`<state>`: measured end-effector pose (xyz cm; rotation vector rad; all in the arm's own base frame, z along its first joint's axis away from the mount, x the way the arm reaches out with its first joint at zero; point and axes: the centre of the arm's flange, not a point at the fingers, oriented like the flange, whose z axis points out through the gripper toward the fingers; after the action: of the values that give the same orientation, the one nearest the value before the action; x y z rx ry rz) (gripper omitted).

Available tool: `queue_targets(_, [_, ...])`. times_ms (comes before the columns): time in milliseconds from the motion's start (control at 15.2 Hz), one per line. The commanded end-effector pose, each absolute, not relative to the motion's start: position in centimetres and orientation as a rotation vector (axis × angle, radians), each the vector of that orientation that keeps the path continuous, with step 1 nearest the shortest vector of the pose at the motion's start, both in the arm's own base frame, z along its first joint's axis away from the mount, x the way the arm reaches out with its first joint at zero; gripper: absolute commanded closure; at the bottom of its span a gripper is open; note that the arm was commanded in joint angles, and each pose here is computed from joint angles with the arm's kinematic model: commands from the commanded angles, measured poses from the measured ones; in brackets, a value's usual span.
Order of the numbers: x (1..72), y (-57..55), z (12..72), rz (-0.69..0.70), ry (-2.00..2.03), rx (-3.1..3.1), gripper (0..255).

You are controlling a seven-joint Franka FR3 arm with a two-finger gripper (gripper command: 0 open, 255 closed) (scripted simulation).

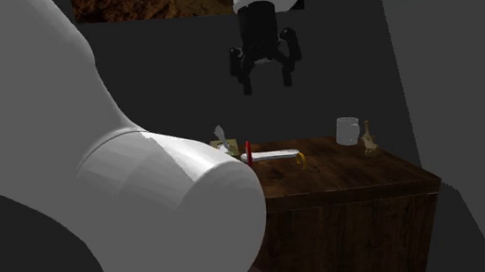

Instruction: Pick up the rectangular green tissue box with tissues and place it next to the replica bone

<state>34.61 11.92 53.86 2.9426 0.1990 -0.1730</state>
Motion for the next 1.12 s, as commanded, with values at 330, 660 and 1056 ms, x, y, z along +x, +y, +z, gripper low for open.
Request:
queue_targets(330, [38.4, 21.7, 50.7, -0.18, 0.362, 2.816, 0])
queue_targets(660, [40.4, 28.6, 47.9, -0.186, 0.471, 2.72, 0])
queue_targets(1056, [42.0, 36.8, 43.8, -0.191, 0.593, 2.601, 0])
